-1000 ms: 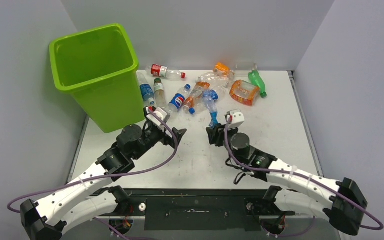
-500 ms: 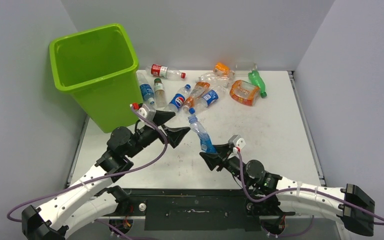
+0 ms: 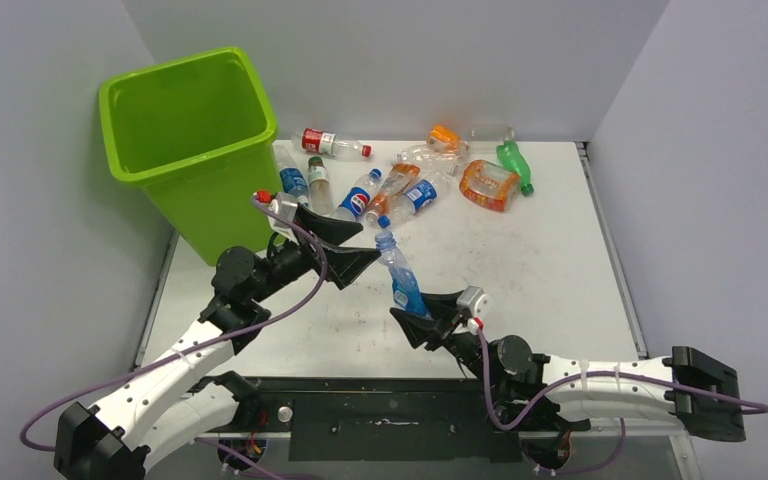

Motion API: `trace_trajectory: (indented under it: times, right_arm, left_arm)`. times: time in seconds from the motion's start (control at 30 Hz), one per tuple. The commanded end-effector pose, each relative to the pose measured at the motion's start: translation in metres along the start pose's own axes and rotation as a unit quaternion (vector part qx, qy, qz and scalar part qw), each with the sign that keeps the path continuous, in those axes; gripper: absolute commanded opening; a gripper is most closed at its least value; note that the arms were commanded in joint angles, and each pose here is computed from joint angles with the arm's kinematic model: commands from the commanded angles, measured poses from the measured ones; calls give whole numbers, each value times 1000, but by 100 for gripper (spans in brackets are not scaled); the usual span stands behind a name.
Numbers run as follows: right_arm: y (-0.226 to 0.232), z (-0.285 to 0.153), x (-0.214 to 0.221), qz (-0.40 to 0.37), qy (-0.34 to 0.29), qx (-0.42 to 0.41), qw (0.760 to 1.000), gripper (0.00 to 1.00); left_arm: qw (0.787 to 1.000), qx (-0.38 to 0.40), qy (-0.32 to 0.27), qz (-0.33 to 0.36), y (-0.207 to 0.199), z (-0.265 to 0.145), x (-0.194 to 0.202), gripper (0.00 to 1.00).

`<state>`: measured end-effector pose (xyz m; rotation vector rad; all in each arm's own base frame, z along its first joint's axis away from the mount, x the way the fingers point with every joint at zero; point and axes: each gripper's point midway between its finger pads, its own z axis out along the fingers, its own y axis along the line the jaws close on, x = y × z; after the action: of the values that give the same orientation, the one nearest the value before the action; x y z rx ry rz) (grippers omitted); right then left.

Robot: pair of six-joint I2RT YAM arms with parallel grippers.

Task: Put the plastic bottles in the bin
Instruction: Place the plastic bottle in the trash bin.

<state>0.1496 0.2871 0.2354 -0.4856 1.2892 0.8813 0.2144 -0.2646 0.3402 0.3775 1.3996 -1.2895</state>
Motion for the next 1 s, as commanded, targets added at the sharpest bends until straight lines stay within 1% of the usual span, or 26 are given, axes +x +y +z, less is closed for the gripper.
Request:
trace_trajectory:
  times: [0.0,0.07,0.2,0.3,0.33,0.4,0.47,0.5,0.73,0.77,0.9,0.93,0.97]
  right_arm:
    - [1,-3,-15,-14,-42,7,999,5]
    - [-2,-6,-13,-17,-42,20,999,5]
    - [-6,-9,-7,-58,-34,34,997,5]
    - [-6,-9,-6,-81,-32,41,995,5]
    - [-6,-9,-6,-85,-33,42,995,5]
    - [-7,-9,-6,-86,-35,46,995,5]
    - [-7,-7,-8,-85,-41,49,994,5]
    - [-7,-6,-9,-85,-42,50,994,5]
    - [1,-1,-2,-104,-38,46,993,5]
    - [3,-1,-1,-107,-35,44,993,5]
    - [8,-1,5,-121,-25,42,992,5]
    - [9,-2,6,-121,-24,43,991,5]
    - [10,-2,6,-121,-24,41,992,5]
  left_arm:
    - [996,84,-27,-17,-34,1,-20,97]
    - [995,99,-25,-18,-40,-1,-19,97]
    - [993,111,-16,-21,-44,0,-17,96]
    - [992,120,-10,-21,-47,0,-15,100]
    - [992,125,-4,-20,-49,1,-14,94]
    - [991,133,6,-17,-53,2,-10,89]
    - [990,142,19,-15,-56,2,-6,87]
    - [989,146,26,-15,-58,3,-3,85]
    - [988,153,30,-7,-62,2,-2,50]
    - [988,152,29,-6,-63,2,-2,48]
    - [989,148,26,1,-63,0,-4,47]
    - [989,149,25,4,-63,0,-5,44]
    - [988,151,25,6,-64,0,-5,35]
